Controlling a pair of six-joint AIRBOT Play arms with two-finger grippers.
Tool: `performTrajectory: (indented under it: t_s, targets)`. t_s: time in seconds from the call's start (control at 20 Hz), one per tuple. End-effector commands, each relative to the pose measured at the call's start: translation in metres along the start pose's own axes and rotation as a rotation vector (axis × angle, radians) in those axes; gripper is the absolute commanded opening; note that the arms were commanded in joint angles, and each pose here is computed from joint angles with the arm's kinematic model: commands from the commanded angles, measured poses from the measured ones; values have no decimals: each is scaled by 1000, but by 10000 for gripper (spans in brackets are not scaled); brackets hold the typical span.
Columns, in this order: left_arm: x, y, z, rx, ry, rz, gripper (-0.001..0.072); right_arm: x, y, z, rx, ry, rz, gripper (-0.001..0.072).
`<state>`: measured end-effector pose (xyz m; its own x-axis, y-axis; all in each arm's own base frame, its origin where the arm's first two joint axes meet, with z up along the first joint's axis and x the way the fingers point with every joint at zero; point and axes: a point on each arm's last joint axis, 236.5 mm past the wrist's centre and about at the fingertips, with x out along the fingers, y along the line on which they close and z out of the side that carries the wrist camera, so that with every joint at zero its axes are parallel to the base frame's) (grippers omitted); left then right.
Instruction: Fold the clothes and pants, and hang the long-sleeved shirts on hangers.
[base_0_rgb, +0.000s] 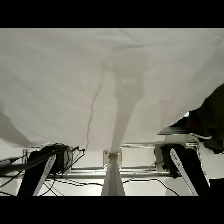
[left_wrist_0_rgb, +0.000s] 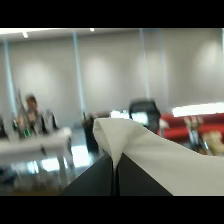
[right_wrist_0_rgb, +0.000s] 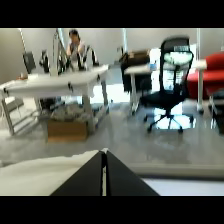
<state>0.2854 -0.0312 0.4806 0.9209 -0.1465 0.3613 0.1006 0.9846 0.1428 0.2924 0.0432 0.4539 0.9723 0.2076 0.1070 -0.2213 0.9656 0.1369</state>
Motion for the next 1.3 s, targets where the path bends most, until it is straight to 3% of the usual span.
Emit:
performTrajectory:
  t_s: [0.0, 0.25, 0.45, 0.7, 0.95, 1.1, 1.25]
  targets:
    - [55, -9, -133, -75, 306, -65, 9, 81, -28, -80, 105, 214, 5, 9]
    - [105, -7, -331, -148, 639, -51, 9, 179, -55, -236, 141, 510, -1, 9]
    - [117, 9, -414, -148, 704, 35, 9, 225, -74, -310, 141, 543, -45, 9]
    - [111, 12, -465, -143, 775, 53, 10, 230, -84, -376, 135, 672, -57, 10]
    - [73, 36, -514, 45, 970, -22, 9, 183, -83, -429, 27, 957, -15, 9]
    - [77, 47, -498, 36, 938, 6, 9, 176, -79, -428, 31, 983, -3, 9]
    - [100, 61, -425, 79, 769, 61, 9, 185, -75, -386, 11, 890, -1, 9]
